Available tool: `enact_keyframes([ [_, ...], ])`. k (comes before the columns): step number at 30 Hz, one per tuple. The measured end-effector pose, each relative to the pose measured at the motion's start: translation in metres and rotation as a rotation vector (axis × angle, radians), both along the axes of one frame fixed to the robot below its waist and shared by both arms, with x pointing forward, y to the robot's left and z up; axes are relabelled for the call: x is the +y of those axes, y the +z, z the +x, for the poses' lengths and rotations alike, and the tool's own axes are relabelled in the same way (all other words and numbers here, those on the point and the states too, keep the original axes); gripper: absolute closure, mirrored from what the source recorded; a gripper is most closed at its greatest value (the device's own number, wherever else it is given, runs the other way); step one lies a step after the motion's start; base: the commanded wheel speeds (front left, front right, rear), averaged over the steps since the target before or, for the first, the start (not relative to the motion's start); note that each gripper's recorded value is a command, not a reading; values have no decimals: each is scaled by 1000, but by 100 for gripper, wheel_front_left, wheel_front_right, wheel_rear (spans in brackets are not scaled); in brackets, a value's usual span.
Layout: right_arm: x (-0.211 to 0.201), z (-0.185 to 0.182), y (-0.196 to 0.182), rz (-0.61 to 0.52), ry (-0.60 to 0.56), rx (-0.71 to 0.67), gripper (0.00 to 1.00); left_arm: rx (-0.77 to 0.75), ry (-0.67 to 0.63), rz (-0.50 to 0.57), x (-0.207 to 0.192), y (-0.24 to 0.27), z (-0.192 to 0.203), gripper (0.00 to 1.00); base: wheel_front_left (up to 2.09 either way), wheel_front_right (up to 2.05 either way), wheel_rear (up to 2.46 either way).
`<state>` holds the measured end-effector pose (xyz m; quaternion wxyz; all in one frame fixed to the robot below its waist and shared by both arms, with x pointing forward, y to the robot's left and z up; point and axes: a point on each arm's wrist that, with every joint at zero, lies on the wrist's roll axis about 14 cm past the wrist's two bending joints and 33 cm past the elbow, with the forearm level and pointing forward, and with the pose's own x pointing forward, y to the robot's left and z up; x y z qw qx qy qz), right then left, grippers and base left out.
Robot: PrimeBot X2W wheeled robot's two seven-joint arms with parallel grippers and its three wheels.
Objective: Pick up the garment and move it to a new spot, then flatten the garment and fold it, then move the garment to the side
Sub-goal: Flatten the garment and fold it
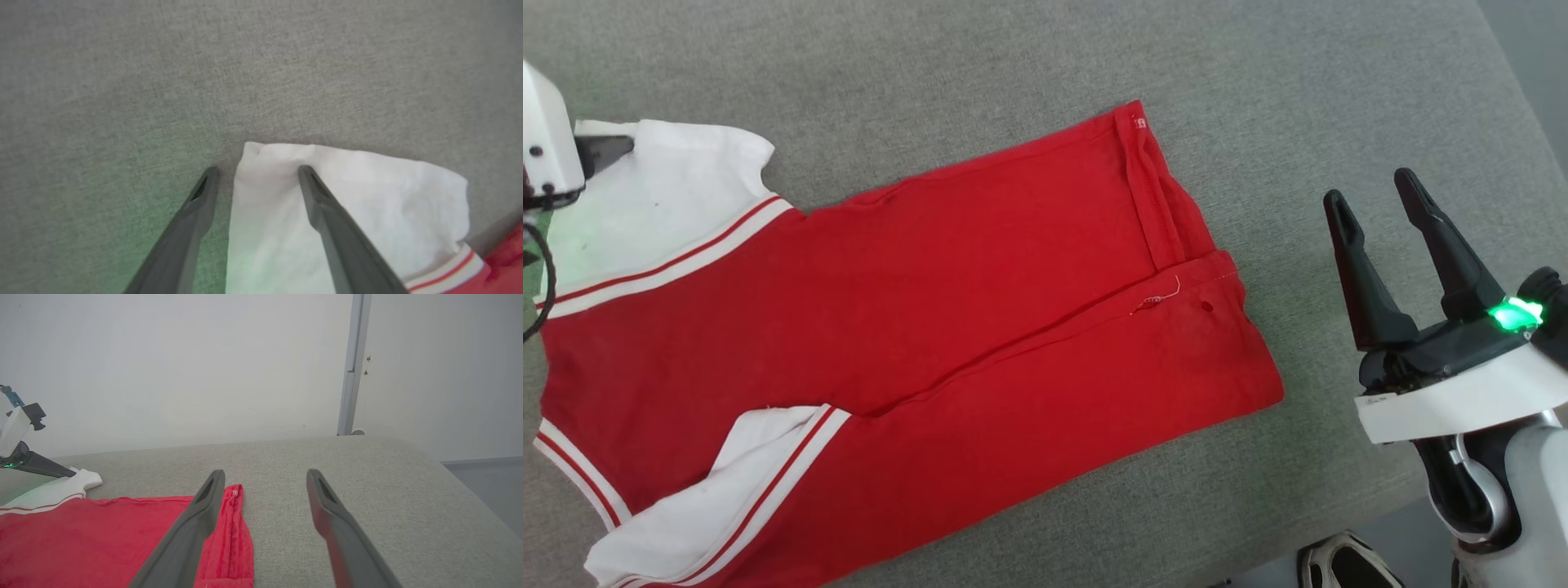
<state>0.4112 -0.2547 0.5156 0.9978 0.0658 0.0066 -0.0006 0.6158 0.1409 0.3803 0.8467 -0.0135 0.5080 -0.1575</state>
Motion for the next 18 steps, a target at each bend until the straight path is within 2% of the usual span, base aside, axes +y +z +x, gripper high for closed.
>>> enact_keyframes([
  [1,1,2,-1,0,3,3,0,23,3,-23,-5,-2,-1,0,0,0,0],
  [3,1,4,-5,2,7,12,0,61,4,-63,-12,-4,-3,18,0,0,0],
  [5,2,7,-8,1,16,26,0,75,-7,-72,-16,-4,-3,58,0,0,0],
  [6,3,9,-9,0,22,29,0,74,-19,-73,-18,-4,-4,75,0,0,0],
  [7,4,11,-10,-4,30,35,0,68,-28,-72,-19,-4,-3,100,0,0,0],
  [13,23,29,-22,-80,152,133,0,40,-51,-85,-25,-5,1,100,0,0,0],
  [18,38,44,-60,-126,278,362,0,21,-64,-94,-29,-4,1,100,0,0,0],
])
